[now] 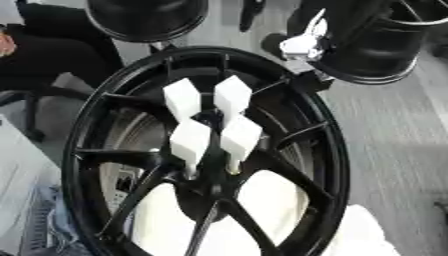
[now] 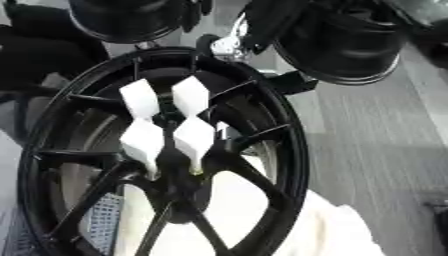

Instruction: Pull the pin out of the wheel hub.

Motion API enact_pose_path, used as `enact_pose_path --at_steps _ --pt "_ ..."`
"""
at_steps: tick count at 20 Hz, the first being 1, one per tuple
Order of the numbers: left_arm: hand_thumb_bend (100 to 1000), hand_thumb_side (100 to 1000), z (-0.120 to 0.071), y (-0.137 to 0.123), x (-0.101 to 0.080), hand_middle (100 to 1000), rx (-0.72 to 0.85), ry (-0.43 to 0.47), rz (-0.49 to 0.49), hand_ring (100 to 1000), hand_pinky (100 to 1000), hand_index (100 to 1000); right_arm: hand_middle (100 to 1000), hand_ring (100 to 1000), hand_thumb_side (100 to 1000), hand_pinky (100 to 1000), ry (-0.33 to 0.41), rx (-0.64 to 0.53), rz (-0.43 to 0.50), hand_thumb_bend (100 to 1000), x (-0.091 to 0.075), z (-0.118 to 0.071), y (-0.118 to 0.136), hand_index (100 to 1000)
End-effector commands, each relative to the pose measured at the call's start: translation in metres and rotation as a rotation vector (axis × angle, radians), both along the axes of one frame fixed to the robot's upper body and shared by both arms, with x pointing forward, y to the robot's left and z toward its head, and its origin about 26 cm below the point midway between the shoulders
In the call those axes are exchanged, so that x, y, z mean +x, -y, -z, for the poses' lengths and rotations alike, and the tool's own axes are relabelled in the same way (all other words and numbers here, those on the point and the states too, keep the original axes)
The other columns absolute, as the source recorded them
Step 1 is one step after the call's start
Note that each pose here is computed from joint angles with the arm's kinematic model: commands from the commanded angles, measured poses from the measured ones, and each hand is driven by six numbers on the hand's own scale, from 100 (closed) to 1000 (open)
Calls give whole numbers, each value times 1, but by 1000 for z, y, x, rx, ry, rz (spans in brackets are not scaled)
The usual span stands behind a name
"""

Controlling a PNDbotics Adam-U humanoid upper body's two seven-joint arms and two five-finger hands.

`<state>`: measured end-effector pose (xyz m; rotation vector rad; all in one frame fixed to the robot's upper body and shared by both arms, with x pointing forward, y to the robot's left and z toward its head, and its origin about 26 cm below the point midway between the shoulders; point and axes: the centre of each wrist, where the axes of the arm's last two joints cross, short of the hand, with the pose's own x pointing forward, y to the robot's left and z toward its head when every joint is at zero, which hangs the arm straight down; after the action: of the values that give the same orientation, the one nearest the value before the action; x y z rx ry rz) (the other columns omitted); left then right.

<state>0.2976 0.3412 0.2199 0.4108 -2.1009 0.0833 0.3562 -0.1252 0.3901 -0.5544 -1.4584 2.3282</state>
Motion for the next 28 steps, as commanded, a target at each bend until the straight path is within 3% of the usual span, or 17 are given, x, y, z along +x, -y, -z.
enact_pose_path --at_steps 1,11,19,28 --pt "653 340 -6 0 -1 747 11 18 4 790 766 885 818 872 703 902 2 -9 16 100 11 -2 -4 855" --pt "652 340 -6 0 -1 744 1 17 5 790 767 885 830 883 579 909 -60 -40 -31 170 30 18 -8 866" --pt "650 340 -4 0 0 743 -4 13 5 790 768 885 821 881 521 910 -93 -9 -81 160 23 15 -6 862" --pt "650 341 -3 1 0 743 -13 10 8 790 770 884 824 886 483 914 -111 -38 -78 212 25 28 -8 874"
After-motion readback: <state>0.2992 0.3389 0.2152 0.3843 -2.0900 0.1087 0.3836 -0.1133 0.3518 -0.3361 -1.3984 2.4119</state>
